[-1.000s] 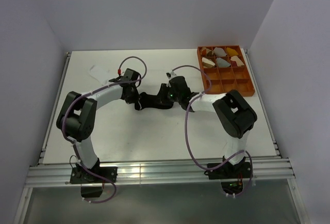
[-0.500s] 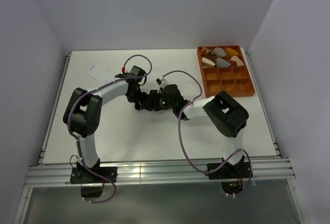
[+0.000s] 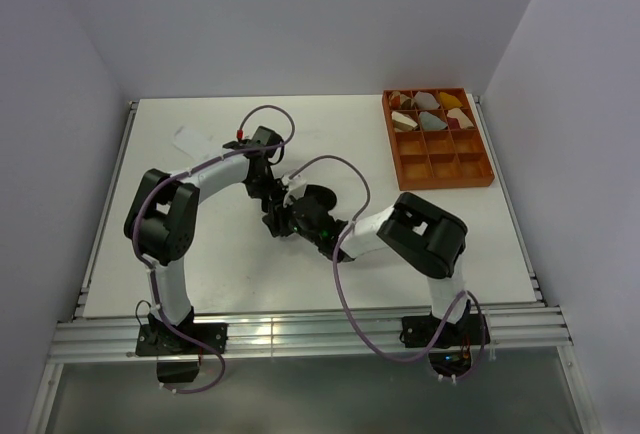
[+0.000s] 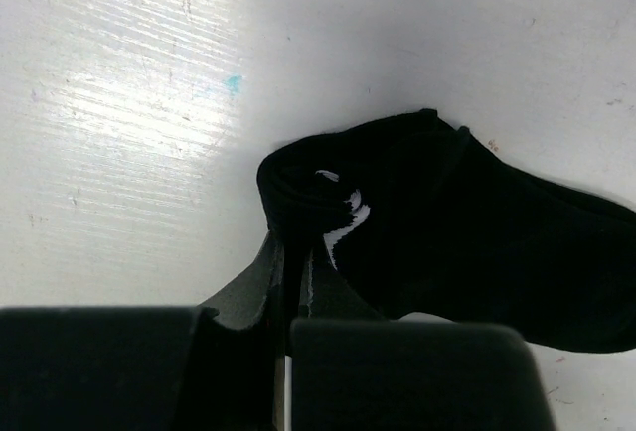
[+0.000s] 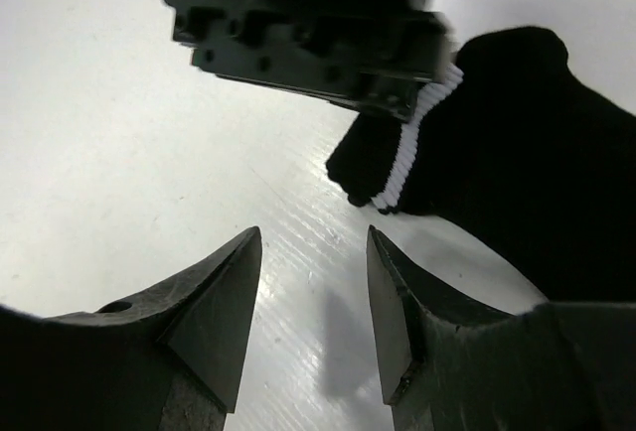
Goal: Roll the socks
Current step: Roll the sock at the center of the board.
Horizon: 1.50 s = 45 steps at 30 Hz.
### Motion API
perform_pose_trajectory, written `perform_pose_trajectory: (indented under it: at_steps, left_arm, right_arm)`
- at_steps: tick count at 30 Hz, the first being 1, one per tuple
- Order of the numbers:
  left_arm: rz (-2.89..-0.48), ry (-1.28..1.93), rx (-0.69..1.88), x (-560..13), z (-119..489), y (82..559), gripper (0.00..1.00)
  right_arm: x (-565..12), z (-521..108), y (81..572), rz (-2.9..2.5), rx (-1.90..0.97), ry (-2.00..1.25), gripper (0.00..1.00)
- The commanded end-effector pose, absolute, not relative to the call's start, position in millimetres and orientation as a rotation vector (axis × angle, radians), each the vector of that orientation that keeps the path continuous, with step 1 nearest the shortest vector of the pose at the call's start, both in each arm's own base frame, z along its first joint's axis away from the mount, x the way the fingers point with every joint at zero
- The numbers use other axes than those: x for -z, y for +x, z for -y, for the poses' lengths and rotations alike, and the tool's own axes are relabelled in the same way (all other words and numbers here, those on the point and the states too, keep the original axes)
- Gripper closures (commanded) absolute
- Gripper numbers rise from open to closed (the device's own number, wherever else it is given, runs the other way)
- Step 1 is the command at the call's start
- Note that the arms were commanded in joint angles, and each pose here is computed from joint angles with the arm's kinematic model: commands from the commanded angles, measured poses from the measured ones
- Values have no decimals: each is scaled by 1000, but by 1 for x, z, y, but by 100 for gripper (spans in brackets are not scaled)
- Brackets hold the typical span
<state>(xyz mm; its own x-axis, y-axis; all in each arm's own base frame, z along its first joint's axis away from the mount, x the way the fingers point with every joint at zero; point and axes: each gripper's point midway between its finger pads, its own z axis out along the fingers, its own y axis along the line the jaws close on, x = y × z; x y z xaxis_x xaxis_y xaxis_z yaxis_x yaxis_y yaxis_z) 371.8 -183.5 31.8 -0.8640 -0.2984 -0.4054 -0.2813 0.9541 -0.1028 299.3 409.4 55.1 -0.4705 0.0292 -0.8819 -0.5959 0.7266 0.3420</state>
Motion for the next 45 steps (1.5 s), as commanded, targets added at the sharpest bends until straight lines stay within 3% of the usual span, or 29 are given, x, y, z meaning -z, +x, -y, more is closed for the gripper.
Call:
perform_pose_trajectory:
  at_steps: [1, 20, 27, 33, 36, 40, 43, 45]
  left_arm:
    - [-2826, -391, -1, 5, 180, 345, 100]
    - [-2865, -369, 81, 4, 191, 340, 100]
    - [-2872, -369, 106, 4, 195, 340, 100]
    - [-2875, -369, 132, 5, 198, 339, 100]
    - [-2878, -376, 159, 6, 201, 338, 100]
    - [-2871, -377, 191, 3, 203, 337, 100]
    - [-2850, -377, 225, -2, 206, 340, 94]
    - [-2834, -384, 243, -6, 207, 342, 85]
  right_arm:
    - [-66, -412, 321, -1832, -598, -428, 46]
    - [-55, -432, 335, -1836, -384, -449, 41]
    - [-36, -432, 339, -1881, -311, -445, 44]
    - [-31, -429, 344, -1892, -272, -409, 54]
    - [-31, -429, 345, -1902, -269, -387, 65]
    - [-28, -428, 339, -1928, -302, -385, 88]
    - [-27, -427, 332, -1963, -362, -383, 100]
    - [-26, -421, 330, -1995, -413, -346, 100]
